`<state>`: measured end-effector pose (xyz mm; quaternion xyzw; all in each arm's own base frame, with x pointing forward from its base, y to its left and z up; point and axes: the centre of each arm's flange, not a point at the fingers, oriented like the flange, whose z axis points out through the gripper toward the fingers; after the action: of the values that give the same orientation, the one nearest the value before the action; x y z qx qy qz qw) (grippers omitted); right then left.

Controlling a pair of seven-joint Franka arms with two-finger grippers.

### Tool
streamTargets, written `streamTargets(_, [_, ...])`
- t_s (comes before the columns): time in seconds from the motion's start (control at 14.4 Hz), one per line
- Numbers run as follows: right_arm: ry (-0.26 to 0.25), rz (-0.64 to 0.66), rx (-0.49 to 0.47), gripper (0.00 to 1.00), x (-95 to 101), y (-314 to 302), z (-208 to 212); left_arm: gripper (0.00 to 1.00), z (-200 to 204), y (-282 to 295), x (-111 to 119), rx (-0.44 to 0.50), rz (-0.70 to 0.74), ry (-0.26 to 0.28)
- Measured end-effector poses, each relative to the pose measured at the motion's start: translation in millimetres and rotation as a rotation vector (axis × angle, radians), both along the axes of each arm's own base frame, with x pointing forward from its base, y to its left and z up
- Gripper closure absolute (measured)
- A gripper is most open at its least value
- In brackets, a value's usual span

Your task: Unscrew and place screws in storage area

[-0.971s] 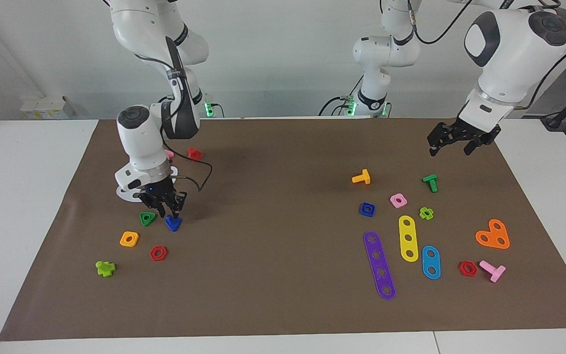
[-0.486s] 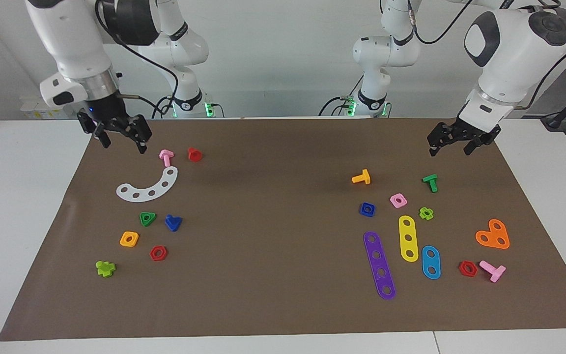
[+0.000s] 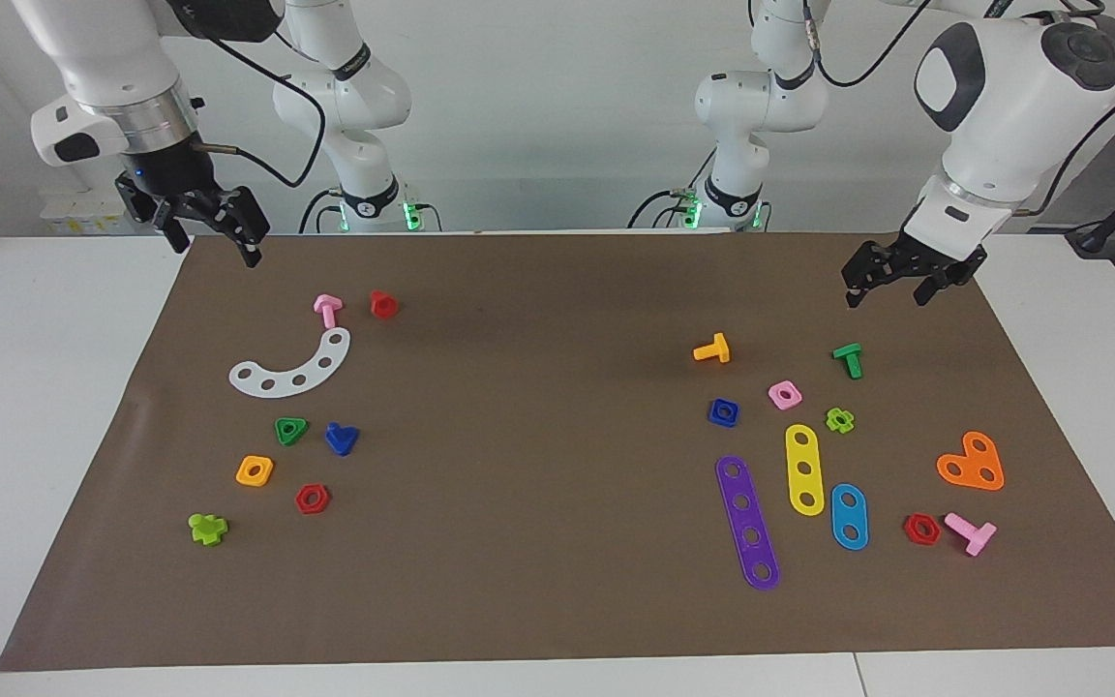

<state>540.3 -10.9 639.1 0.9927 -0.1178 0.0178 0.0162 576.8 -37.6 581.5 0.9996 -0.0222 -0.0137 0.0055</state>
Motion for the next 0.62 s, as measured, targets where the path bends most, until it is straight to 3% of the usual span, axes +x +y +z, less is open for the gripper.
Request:
streamTargets(0.35, [0.063,0.07,0.067,0.0,-4.5,5.3,-8.4,0.0,0.0,0.7,0.0,0.0,0.001,0.0])
streamTargets(0.62, [0.066,0.106,0.051,0.0,-4.7,2.3,-8.5,0.0,0.0,2.6,0.2,0.0,0.005,0.0])
